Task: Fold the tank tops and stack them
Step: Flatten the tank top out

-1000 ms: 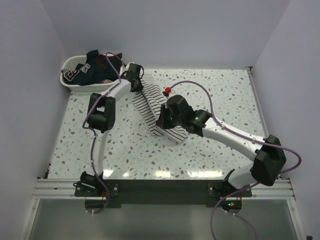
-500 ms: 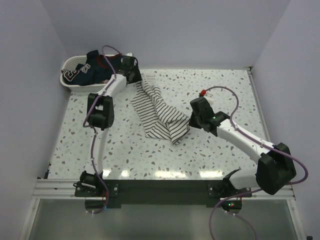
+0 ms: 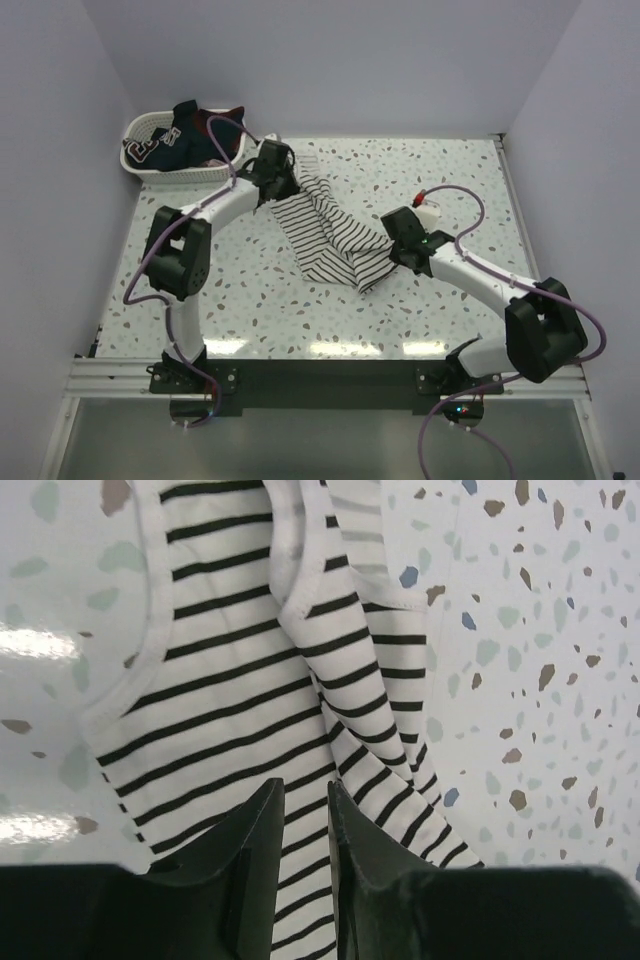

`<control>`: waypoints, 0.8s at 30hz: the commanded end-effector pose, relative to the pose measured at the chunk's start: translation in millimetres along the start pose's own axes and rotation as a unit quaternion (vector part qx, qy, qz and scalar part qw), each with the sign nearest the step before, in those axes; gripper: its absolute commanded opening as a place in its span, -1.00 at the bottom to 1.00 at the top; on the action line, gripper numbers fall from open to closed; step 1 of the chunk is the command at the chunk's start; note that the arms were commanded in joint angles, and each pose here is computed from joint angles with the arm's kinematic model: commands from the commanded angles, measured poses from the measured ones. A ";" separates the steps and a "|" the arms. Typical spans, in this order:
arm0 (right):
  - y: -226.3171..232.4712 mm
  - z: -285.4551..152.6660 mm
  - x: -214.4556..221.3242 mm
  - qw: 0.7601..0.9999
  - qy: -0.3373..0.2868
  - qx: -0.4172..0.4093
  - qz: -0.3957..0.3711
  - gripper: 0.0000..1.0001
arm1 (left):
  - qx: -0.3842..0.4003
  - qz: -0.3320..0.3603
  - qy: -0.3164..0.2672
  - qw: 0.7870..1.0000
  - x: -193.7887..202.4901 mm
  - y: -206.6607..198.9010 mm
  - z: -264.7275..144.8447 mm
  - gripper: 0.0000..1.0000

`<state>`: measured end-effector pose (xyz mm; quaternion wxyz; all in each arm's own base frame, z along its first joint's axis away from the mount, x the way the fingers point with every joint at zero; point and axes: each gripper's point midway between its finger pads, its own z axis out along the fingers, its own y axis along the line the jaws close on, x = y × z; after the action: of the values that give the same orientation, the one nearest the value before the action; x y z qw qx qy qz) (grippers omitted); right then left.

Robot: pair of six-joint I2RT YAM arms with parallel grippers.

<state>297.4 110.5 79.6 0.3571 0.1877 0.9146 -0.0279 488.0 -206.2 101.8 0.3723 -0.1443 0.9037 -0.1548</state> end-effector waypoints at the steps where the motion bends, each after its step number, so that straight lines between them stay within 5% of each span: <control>1: -2.2 7.6 -7.2 0.999 -0.020 0.020 0.015 -1.00 | 0.003 -0.054 -0.002 0.999 11.2 -6.2 3.6 -0.43; 12: -17.6 13.4 -16.4 0.998 -0.030 0.047 0.022 -1.00 | -0.079 -0.059 0.040 0.994 55.4 36.4 38.6 -0.51; 24: -45.9 22.6 -12.6 0.996 -0.005 0.067 0.051 -1.00 | -0.191 -0.051 0.039 0.979 23.2 124.6 69.2 -0.57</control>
<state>310.1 66.8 70.4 0.3494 0.2478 0.9012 -0.0659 512.8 -167.2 24.5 0.3249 -0.2431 0.9093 -0.0920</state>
